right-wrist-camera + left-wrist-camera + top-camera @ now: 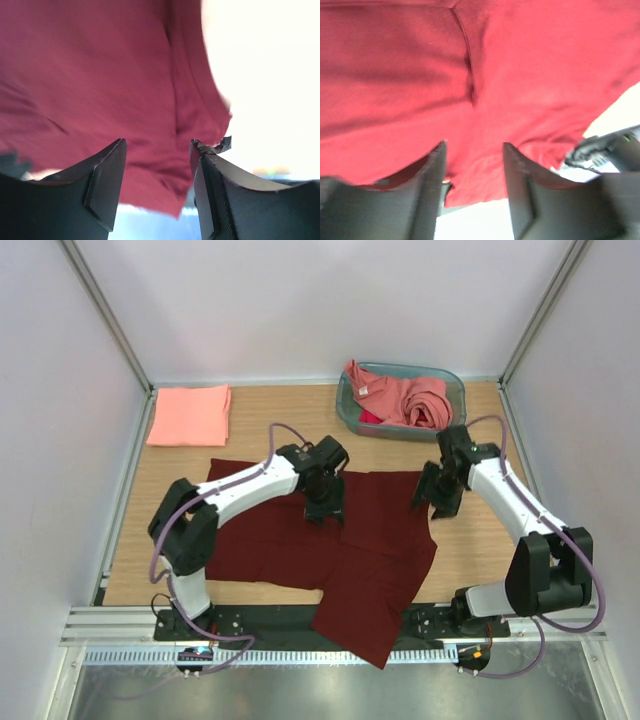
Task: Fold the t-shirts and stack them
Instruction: Fold the tshirt
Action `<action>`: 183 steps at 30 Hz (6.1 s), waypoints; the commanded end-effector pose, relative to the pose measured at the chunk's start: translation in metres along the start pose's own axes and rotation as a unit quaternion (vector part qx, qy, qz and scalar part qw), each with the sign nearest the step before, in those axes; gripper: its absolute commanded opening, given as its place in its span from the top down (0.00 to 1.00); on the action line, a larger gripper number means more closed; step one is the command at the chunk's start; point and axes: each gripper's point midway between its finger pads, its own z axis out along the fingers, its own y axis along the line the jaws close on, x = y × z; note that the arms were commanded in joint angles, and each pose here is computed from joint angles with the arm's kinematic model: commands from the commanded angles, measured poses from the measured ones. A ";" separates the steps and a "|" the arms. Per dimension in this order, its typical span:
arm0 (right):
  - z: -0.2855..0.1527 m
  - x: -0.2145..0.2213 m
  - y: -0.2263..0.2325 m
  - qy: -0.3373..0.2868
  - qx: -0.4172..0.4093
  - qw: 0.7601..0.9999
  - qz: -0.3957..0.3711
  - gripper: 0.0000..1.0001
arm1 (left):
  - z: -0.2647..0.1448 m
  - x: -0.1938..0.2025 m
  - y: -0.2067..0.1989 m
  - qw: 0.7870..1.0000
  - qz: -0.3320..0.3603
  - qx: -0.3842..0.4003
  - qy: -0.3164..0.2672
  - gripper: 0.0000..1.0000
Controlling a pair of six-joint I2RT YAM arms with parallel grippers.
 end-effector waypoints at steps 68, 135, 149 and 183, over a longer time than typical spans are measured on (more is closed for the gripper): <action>-0.019 -0.147 0.051 -0.186 0.170 0.965 -0.073 0.27 | -0.113 -0.145 0.258 0.952 -0.246 -0.099 -0.150 0.35; -0.003 0.133 0.053 -0.005 -0.016 0.962 -0.271 0.30 | -0.081 0.105 0.371 0.696 -0.673 -0.234 -0.088 0.53; 0.005 0.141 0.053 0.022 -0.018 0.958 -0.286 0.30 | -0.060 0.098 0.362 0.717 -0.667 -0.187 -0.080 0.69; 0.054 0.156 -0.036 0.087 0.006 0.994 0.073 0.48 | -0.051 0.094 0.376 0.733 -0.645 -0.208 -0.059 1.00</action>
